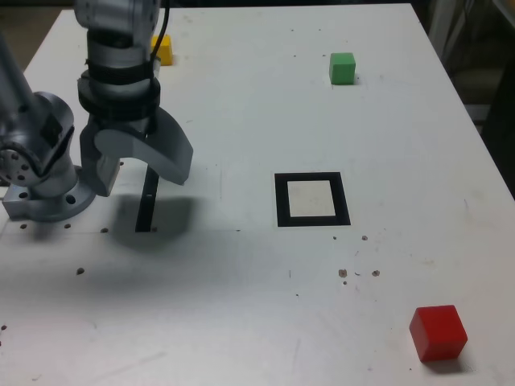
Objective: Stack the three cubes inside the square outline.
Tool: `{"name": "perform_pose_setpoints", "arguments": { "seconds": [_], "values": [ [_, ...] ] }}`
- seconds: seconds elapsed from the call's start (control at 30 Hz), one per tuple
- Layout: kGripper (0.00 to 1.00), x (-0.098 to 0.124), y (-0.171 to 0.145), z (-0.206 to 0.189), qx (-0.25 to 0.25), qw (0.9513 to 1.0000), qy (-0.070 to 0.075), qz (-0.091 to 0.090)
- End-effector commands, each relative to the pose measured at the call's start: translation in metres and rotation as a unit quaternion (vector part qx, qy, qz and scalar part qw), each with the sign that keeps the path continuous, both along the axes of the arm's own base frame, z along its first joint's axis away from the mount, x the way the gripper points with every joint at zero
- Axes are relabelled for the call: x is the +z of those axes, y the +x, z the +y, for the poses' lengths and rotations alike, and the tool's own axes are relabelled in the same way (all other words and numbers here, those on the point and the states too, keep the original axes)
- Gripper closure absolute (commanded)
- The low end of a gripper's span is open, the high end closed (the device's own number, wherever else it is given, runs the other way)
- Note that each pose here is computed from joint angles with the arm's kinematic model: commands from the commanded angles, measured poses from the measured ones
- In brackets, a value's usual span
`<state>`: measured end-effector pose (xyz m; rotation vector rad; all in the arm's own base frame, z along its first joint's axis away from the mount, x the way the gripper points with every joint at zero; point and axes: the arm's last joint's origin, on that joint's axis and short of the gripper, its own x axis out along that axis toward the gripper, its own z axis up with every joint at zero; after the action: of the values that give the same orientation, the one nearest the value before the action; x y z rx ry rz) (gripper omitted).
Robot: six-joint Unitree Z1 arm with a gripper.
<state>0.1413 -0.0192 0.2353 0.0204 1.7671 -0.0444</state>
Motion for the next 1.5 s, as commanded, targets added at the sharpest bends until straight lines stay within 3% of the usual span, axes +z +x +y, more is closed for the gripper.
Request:
{"name": "perform_pose_setpoints", "arguments": {
  "seconds": [0.0,0.37,0.83,1.47],
  "values": [
    [0.01,0.0,0.004,-0.001,0.001,1.0,-0.001,0.004],
    [0.01,-0.003,0.017,-0.005,-0.003,0.9999,-0.006,0.012],
    [0.0,0.013,0.045,-0.026,-0.023,0.9996,-0.004,0.013],
    [0.01,0.031,0.083,-0.061,-0.022,0.9994,0.011,0.025]
  ]
}}
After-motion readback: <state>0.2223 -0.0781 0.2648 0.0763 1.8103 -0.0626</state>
